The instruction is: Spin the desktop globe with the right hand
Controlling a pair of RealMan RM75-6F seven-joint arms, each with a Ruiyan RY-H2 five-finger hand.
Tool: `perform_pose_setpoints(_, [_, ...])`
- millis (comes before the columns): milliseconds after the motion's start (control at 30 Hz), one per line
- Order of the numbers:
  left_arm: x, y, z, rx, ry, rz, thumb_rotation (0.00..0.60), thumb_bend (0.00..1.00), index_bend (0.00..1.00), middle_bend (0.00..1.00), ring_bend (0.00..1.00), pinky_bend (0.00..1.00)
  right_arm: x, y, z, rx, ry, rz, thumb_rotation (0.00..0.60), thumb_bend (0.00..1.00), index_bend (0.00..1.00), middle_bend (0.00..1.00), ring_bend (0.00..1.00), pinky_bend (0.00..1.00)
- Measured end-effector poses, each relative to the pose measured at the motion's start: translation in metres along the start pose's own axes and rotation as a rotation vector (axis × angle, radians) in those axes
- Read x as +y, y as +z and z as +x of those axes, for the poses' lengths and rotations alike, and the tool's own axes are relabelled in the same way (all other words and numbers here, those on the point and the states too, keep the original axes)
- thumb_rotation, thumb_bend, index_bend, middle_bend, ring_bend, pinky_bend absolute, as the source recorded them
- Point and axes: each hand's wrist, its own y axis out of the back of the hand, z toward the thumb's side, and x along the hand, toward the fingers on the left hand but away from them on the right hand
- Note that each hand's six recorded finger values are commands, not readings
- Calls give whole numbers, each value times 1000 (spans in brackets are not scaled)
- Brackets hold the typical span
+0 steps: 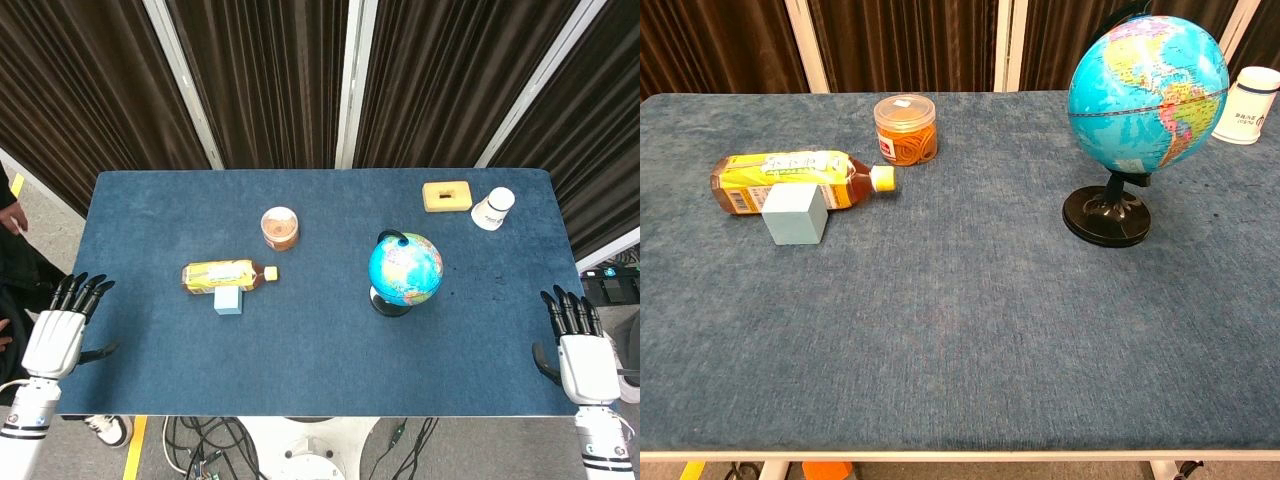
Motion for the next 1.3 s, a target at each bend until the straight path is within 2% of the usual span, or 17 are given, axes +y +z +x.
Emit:
perform_pose_setpoints(233, [0,-2,0,7,3,0,600,36,151,113,31,45,8,28,-16,97,-22,14,600,313,0,0,0,0])
perform_pose_setpoints(567, [-2,-5,0,10,-5,-4,600,36,152,113,31,45,13,100,-44,323,-32,63,600,313,0,0,0,0])
perform_pose_setpoints(767, [-2,-7,-1,16,-6,-10,600,36,152,113,31,45,6,137,-52,414,-23,63,600,313,0,0,0,0])
perform_pose_setpoints(967, [3,-11,-2,19,4,-10,600,36,152,113,31,45,-4,149,-55,433,-6,48,600,313,0,0,0,0])
perform_pose_setpoints(1300, [1,-10,-2,20,-1,-11,600,36,152,113,31,45,-9,138,-61,403,11,59,600,314,0,0,0,0])
